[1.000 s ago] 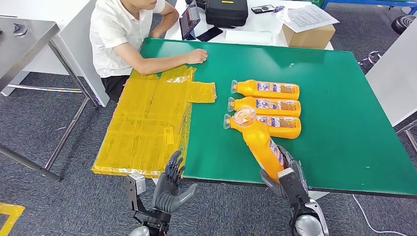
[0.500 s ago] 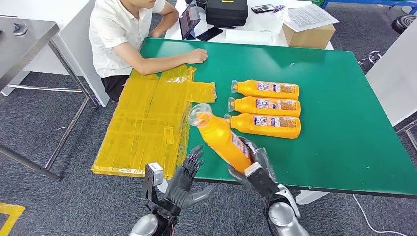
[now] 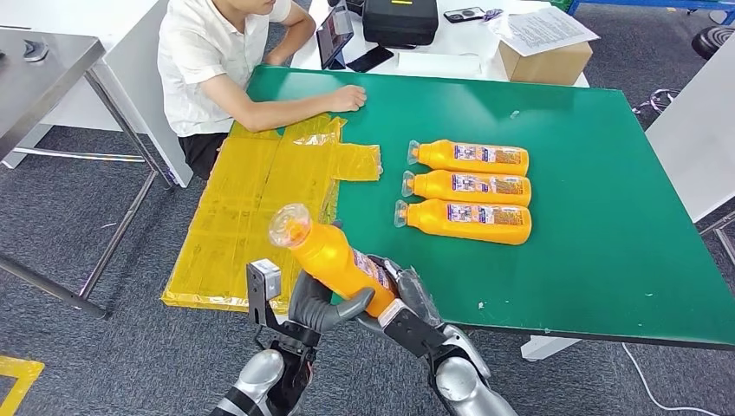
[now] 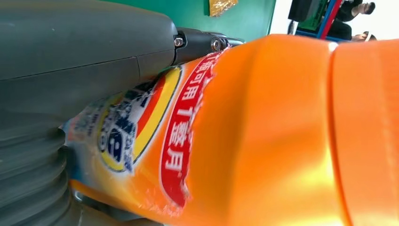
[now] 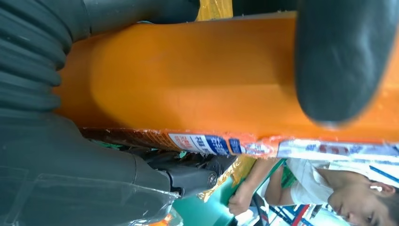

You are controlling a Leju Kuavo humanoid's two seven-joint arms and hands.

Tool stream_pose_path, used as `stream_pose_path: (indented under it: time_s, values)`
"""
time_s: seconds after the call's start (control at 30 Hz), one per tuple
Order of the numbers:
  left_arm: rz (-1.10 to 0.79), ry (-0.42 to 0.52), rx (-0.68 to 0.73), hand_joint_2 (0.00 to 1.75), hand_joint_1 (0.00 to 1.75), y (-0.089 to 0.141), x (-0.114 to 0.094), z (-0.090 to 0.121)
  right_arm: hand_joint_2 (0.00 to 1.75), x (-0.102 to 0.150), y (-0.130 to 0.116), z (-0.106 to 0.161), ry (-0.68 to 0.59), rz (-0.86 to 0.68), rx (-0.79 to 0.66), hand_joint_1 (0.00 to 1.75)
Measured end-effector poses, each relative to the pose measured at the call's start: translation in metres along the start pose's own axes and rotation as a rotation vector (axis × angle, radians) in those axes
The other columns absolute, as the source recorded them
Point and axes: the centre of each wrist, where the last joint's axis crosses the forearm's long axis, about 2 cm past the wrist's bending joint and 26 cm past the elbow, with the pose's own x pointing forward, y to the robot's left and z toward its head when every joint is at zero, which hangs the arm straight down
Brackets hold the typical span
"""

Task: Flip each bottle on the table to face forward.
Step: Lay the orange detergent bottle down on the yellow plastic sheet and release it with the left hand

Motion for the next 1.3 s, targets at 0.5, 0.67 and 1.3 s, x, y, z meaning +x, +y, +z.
stream_pose_path:
  time_s: [0.5, 0.67, 1.3]
  values:
    - [0.29, -0.022, -0.128, 1.75, 1.75, -0.001, 0.016, -0.007, 1.31, 0.0, 0.012, -0.015, -0.057, -0.055, 0.08, 0.0]
    - [0.301, -0.04, -0.138, 1.75, 1.75, 0.001, 0.019, -0.007, 0.0, 0.0, 0.012, -0.016, -0.074, -0.066, 0.069, 0.0]
    - [-0.034, -0.169, 0.11, 1.75, 1.75, 0.055, 0.058, -0.035, 0.0, 0.015, 0.013, 0.0, -0.195, 0.353, -0.464, 0.0]
